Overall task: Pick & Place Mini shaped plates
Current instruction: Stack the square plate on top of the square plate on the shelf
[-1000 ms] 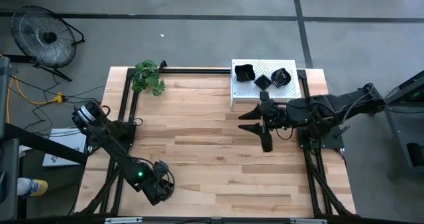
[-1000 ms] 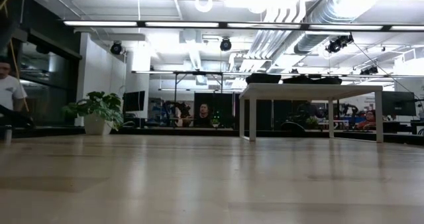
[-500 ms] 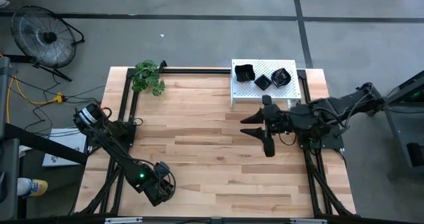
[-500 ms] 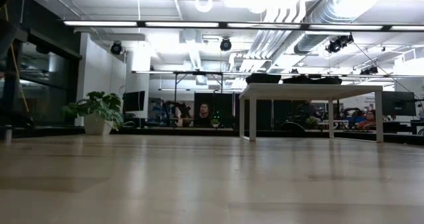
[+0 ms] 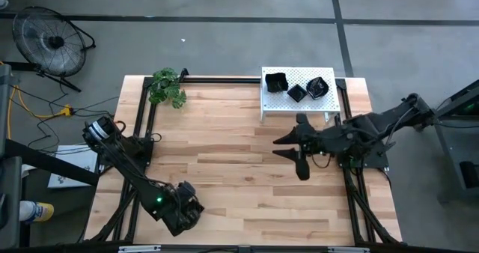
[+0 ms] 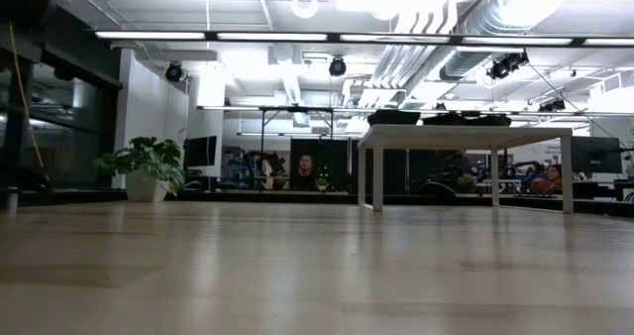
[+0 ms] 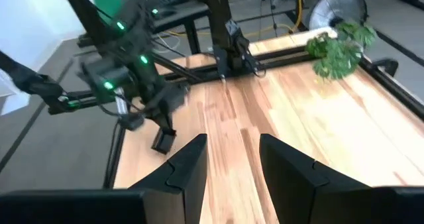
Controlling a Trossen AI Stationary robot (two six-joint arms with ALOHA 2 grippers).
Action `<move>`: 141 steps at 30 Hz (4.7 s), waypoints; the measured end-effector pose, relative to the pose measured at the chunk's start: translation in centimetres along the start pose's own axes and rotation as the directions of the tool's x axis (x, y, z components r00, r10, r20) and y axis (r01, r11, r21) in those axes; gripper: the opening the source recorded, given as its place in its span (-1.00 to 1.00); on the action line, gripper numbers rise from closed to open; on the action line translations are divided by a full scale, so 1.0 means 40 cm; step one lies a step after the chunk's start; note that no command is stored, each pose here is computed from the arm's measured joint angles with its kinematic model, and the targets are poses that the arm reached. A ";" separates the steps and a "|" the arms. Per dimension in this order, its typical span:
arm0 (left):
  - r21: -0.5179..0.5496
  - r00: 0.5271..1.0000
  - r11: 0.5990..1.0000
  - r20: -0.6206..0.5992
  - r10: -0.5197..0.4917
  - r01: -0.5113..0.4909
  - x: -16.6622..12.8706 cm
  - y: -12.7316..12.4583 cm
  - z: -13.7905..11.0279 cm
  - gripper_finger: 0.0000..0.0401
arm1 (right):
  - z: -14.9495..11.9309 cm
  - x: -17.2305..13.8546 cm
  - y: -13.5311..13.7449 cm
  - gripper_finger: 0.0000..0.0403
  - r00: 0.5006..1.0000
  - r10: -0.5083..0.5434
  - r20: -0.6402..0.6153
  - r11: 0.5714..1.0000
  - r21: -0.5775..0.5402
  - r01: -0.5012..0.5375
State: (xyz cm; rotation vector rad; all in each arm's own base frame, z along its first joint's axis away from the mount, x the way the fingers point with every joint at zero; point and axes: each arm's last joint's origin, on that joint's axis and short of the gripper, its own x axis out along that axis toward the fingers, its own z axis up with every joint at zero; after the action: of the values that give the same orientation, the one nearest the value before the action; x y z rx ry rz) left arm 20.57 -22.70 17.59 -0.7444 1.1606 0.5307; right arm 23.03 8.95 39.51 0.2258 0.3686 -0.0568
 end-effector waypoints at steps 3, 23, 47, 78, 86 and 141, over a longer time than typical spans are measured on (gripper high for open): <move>0.016 0.988 1.000 0.152 -0.002 0.000 -0.030 -0.018 0.017 -0.99 | -0.036 0.017 0.006 -0.34 1.000 -0.019 -0.005 1.000 0.015 0.019; 0.054 0.446 0.956 0.891 0.083 -0.287 -0.233 -0.133 0.314 -1.00 | -0.178 0.100 -0.002 -0.34 0.936 -0.105 0.335 0.988 0.141 0.061; 0.111 0.359 0.879 0.931 0.071 -0.464 -0.320 -0.195 0.549 -1.00 | -0.145 0.132 -0.085 0.06 0.919 -0.182 0.349 0.979 0.153 0.136; 0.090 0.343 0.880 0.935 0.086 -0.466 -0.322 -0.194 0.553 -1.00 | -0.138 0.139 -0.108 -0.81 0.911 -0.218 0.350 0.972 0.163 0.169; 0.087 0.342 0.880 0.936 0.089 -0.468 -0.322 -0.194 0.554 -1.00 | -0.136 0.140 -0.113 -0.92 0.909 -0.225 0.351 0.970 0.171 0.174; 0.243 0.409 0.798 0.912 0.005 -0.552 -0.349 -0.175 0.564 -0.08 | -0.126 0.121 -0.161 -1.00 0.904 -0.290 0.314 0.947 0.228 0.224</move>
State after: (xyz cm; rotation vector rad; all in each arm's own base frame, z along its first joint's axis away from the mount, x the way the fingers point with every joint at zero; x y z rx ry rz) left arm 34.99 -10.16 37.27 0.2952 0.3391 0.7344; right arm 25.16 3.78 31.83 0.3466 0.0392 -0.3908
